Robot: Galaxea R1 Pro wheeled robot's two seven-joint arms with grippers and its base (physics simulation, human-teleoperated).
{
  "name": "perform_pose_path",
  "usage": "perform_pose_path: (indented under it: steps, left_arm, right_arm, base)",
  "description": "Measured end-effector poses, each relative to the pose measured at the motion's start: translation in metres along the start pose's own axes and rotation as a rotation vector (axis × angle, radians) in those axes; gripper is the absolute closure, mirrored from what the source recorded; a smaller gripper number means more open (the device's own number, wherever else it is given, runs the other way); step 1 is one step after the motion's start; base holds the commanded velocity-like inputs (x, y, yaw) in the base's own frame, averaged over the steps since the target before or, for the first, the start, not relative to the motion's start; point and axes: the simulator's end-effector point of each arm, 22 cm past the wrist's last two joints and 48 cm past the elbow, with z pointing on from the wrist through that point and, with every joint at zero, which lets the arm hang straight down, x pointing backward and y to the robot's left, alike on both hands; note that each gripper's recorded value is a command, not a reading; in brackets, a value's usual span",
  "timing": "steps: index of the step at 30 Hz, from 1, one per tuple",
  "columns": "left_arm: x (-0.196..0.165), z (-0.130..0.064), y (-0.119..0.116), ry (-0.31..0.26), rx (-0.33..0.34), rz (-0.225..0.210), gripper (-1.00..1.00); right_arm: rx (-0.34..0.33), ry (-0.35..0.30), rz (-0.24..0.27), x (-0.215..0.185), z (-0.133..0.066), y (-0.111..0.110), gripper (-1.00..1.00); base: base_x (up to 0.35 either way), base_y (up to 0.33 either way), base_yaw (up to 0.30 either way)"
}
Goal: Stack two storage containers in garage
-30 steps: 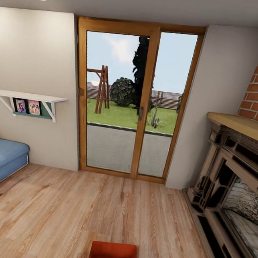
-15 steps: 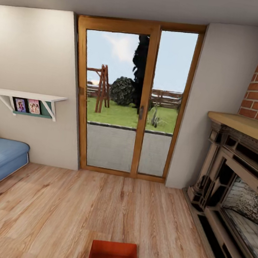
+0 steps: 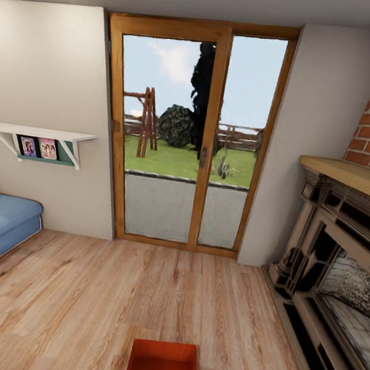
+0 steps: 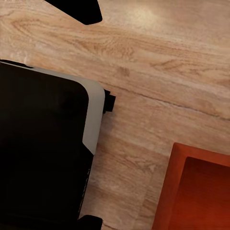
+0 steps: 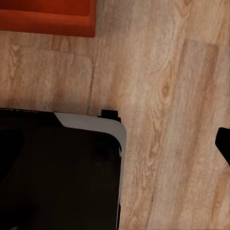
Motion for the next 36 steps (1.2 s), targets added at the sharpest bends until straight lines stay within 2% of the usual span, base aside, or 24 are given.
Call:
perform_pose_path:
  steps: [11,36]
  left_arm:
    - [0.003,0.002,0.000,0.005,-0.001,0.010,-1.00]
    - [0.019,0.005,0.004,0.043,-0.010,0.013,-1.00]
  right_arm:
    - [-0.012,0.010,0.013,0.005,0.001,0.010,-1.00]
    - [-0.010,0.046,0.007,0.021,0.004,0.006,-1.00]
  base:
    - [0.000,0.000,0.000]
    - [0.000,0.000,0.000]
